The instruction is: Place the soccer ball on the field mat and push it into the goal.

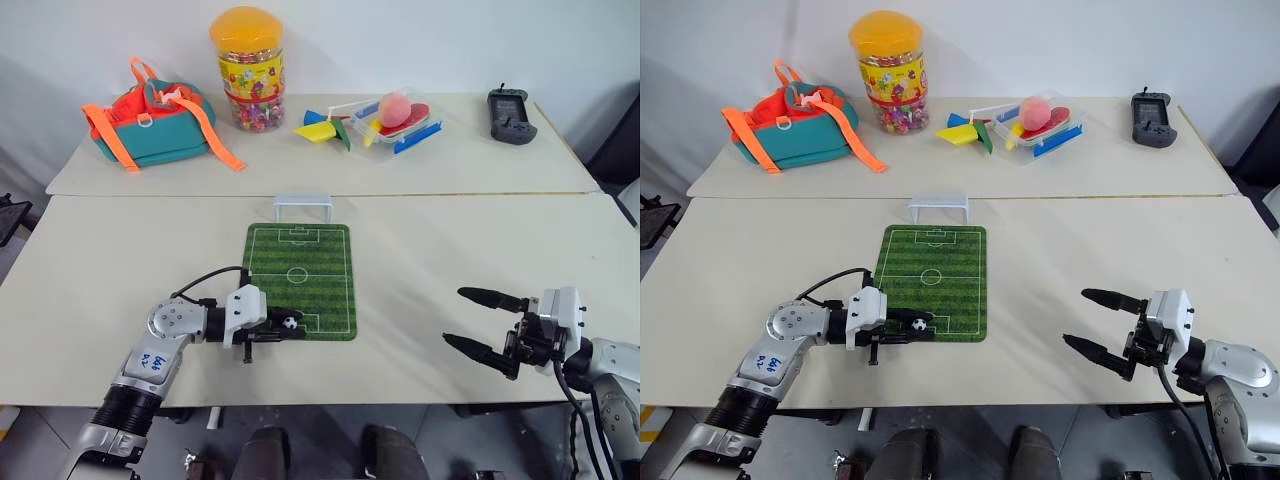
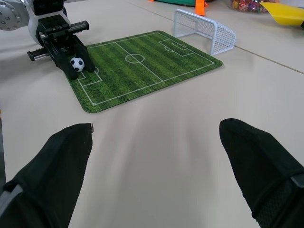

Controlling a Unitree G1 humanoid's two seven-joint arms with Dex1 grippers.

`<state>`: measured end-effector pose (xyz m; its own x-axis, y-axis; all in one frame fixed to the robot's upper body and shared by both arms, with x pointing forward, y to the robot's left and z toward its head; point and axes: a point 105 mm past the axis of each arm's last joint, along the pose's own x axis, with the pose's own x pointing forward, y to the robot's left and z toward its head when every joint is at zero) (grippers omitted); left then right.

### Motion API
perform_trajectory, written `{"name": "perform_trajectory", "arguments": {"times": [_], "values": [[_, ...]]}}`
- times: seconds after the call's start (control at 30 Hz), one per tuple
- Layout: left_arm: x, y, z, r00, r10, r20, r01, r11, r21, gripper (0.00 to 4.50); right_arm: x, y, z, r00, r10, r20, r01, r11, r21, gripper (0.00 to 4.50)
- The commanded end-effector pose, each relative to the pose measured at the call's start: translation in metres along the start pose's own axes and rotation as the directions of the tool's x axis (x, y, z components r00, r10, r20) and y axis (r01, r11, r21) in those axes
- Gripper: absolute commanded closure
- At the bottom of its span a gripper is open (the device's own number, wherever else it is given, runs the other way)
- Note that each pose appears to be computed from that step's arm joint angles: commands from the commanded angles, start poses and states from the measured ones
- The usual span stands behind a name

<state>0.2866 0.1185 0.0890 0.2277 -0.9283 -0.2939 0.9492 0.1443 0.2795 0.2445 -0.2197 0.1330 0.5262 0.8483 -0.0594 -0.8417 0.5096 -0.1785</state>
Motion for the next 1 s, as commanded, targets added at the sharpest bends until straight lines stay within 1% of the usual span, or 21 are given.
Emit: {"name": "perform_trajectory", "arguments": {"times": [0.03, 0.1, 0.13, 0.2, 0.4, 0.43, 0.5, 0.7, 0.83, 0.87, 0.97, 1.0], "values": [[-0.001, 0.002, 0.003, 1.0, -0.002, 0.007, 0.002, 1.0, -0.002, 3.64, -0.004, -0.005, 0.009, 1.0, -0.021, 0.016, 0.021, 0.999, -0.04, 0.0], [-0.002, 0.001, 0.005, 1.0, -0.011, 0.01, 0.011, 1.0, -0.01, 2.92, -0.004, -0.006, 0.009, 1.0, -0.022, 0.015, 0.023, 0.999, -0.042, 0.0], [-0.001, 0.001, 0.006, 1.0, -0.012, 0.011, 0.012, 1.0, -0.01, 2.71, -0.004, -0.006, 0.009, 1.0, -0.023, 0.015, 0.024, 0.999, -0.043, 0.0], [-0.001, 0.002, 0.007, 1.0, -0.005, 0.012, 0.005, 1.0, -0.001, 2.13, -0.004, -0.006, 0.009, 1.0, -0.024, 0.015, 0.024, 0.999, -0.042, 0.0], [0.0, 0.003, 0.01, 1.0, -0.002, 0.022, 0.002, 1.0, 0.016, 0.23, -0.004, -0.007, 0.009, 1.0, -0.027, 0.012, 0.028, 0.999, -0.04, 0.0], [0.0, 0.005, 0.012, 1.0, 0.001, 0.027, -0.002, 1.0, 0.024, 0.04, -0.004, -0.007, 0.009, 1.0, -0.028, 0.011, 0.029, 0.999, -0.04, 0.0], [0.0, 0.009, 0.02, 0.999, 0.008, 0.046, -0.01, 0.998, 0.057, 0.04, -0.004, -0.008, 0.009, 1.0, -0.03, 0.01, 0.03, 0.999, -0.04, 0.0], [-0.006, 0.022, 0.032, 0.996, 0.042, 0.074, -0.048, 0.995, 0.082, 0.04, -0.004, -0.009, 0.008, 0.999, -0.036, 0.007, 0.036, 0.998, -0.043, 0.0], [-0.016, 0.024, 0.048, 0.991, 0.045, 0.124, -0.059, 0.992, 0.112, 0.04, -0.005, -0.01, 0.008, 0.999, -0.041, 0.003, 0.041, 0.998, -0.045, 0.0], [-0.019, 0.022, 0.051, 0.991, 0.025, 0.133, -0.041, 0.991, 0.125, 0.04, -0.005, -0.01, 0.008, 0.999, -0.043, 0.003, 0.043, 0.998, -0.045, 0.0], [-0.03, 0.007, 0.059, 0.987, -0.058, 0.148, 0.04, 0.992, 0.123, 0.67, -0.006, -0.01, 0.008, 0.999, -0.045, 0.003, 0.045, 0.998, -0.045, 0.0], [-0.032, 0.001, 0.06, 0.985, -0.09, 0.146, 0.073, 0.99, 0.12, 0.98, -0.006, -0.01, 0.009, 0.999, -0.044, 0.004, 0.044, 0.998, -0.045, 0.0]]}}
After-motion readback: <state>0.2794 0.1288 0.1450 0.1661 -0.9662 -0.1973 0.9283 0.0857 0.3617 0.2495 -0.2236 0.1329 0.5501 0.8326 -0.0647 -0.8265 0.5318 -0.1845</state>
